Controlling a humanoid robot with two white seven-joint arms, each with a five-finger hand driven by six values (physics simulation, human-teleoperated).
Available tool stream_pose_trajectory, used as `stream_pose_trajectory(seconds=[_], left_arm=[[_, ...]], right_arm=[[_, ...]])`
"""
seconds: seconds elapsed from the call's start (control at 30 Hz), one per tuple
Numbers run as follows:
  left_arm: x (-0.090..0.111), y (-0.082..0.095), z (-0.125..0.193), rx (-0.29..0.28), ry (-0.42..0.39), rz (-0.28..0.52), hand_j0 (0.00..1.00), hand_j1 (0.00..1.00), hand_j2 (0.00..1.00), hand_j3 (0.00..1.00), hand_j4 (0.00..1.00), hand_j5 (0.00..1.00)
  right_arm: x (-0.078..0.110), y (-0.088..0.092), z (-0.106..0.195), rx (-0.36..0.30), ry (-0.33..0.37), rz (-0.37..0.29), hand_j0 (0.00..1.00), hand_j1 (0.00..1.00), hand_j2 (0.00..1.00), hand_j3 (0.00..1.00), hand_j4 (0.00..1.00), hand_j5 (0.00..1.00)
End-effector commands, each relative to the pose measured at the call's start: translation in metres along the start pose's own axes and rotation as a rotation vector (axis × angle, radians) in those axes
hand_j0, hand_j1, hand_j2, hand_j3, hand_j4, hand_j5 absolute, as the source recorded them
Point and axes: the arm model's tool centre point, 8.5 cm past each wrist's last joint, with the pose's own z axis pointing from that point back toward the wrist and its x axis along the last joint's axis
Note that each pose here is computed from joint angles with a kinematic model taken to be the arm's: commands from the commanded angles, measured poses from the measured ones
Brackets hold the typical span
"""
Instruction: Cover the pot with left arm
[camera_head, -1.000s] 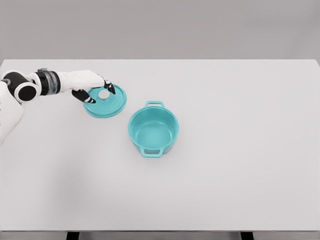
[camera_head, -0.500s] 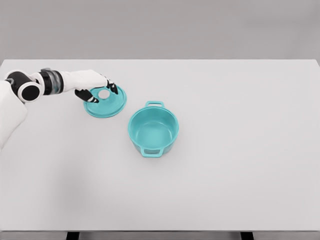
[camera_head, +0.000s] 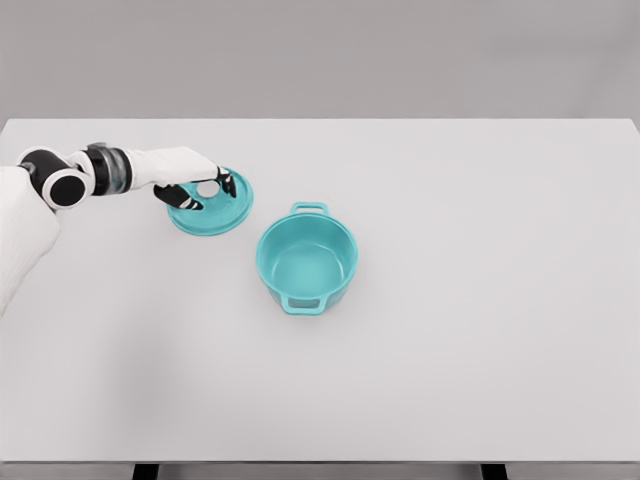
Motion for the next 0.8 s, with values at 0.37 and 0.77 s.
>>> stream_pose_trajectory(seconds=[0.37,0.77], left_arm=[[0.000,0.002,0.002,0.011,-0.001,0.003,0.49,0.49,0.49,0.49,0.49,0.49],[0.022,0.037,0.024,0.103,-0.060,-0.107,0.47,0.47,0.47,0.47,0.47,0.47]], right_arm=[[0.000,0.000,0.000,0.000,0.000,0.000,1.00,1.00,1.00,1.00,1.00,1.00],[0.000,0.000,0.000,0.000,0.000,0.000,1.00,1.00,1.00,1.00,1.00,1.00]])
